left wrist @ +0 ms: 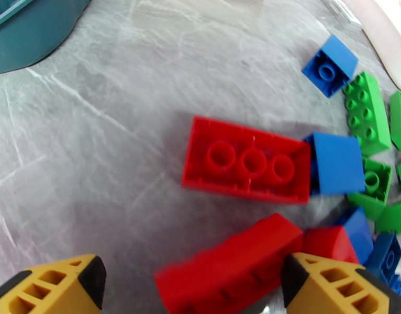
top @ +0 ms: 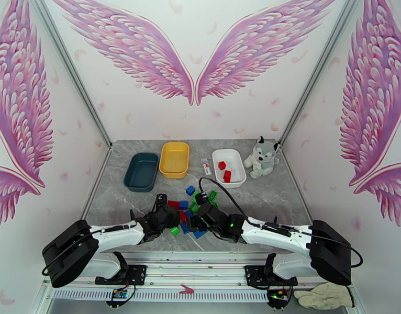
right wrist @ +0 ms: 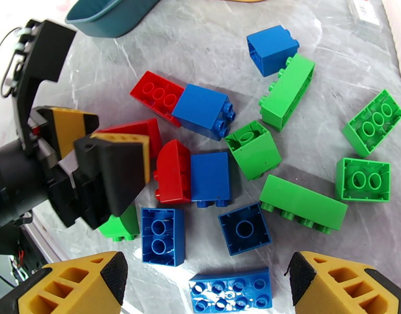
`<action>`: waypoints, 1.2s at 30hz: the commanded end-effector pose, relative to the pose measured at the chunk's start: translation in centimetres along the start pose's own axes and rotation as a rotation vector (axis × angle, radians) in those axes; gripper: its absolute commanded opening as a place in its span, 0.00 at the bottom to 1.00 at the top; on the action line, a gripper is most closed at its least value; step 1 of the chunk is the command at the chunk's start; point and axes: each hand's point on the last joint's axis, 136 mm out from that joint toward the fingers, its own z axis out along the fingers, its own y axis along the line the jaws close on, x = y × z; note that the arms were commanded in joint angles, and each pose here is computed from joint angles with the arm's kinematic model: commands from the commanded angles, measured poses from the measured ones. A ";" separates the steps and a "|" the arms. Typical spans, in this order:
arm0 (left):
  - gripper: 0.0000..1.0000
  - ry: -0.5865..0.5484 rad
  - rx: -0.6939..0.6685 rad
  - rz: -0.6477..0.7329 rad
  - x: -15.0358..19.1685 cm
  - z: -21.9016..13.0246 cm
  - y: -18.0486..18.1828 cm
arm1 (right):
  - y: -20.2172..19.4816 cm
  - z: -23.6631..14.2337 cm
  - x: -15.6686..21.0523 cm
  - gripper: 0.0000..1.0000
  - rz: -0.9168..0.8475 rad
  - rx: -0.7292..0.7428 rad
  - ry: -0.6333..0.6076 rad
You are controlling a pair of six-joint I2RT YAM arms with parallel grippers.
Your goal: Sort the legos into containers by color
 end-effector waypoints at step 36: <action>0.52 0.049 -0.010 0.080 0.2 2.0 -2.4 | -0.3 -0.9 -0.4 0.88 0.014 0.009 -0.038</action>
